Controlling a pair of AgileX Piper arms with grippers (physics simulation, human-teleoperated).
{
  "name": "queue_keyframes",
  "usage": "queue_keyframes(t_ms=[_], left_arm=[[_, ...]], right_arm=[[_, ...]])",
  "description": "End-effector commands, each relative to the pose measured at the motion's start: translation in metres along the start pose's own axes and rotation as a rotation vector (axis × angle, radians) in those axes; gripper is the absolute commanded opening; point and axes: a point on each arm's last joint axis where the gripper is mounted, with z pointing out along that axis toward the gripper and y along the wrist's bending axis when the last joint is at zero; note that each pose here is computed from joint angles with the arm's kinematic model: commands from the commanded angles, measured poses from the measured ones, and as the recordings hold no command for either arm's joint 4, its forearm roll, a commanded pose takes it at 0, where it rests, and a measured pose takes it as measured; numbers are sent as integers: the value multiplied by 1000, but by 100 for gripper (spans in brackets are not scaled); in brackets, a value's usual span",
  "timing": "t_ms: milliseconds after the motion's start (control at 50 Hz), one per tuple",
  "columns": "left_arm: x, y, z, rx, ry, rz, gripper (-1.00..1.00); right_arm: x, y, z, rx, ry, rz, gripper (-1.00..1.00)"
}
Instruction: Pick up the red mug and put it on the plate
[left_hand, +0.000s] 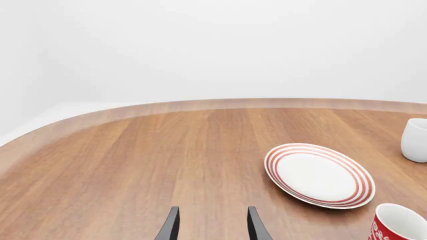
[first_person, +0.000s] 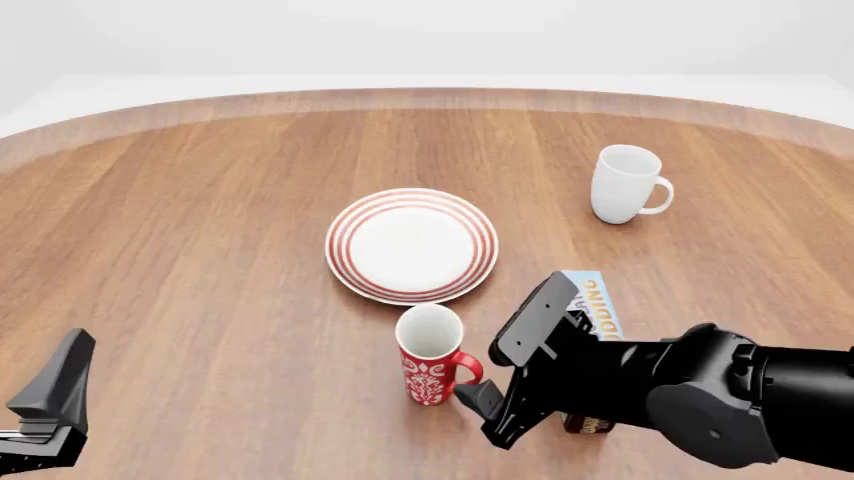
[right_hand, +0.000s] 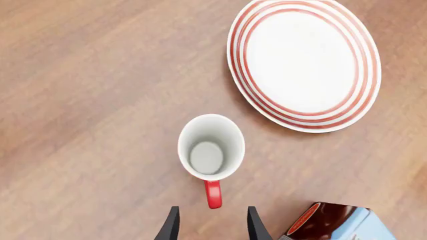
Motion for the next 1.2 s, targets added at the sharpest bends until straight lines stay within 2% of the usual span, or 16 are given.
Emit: queue_keyframes(t_ms=[20, 340, 1200], left_arm=[[0, 0, 0, 0, 0, 0, 100], [0, 0, 0, 0, 0, 0, 100], [0, 0, 0, 0, 0, 0, 100]], right_arm=[[4, 3, 11, -7, 5, 14, 100], [9, 5, 27, -15, 31, 19, 100], [17, 9, 35, -24, 42, 50, 100]])
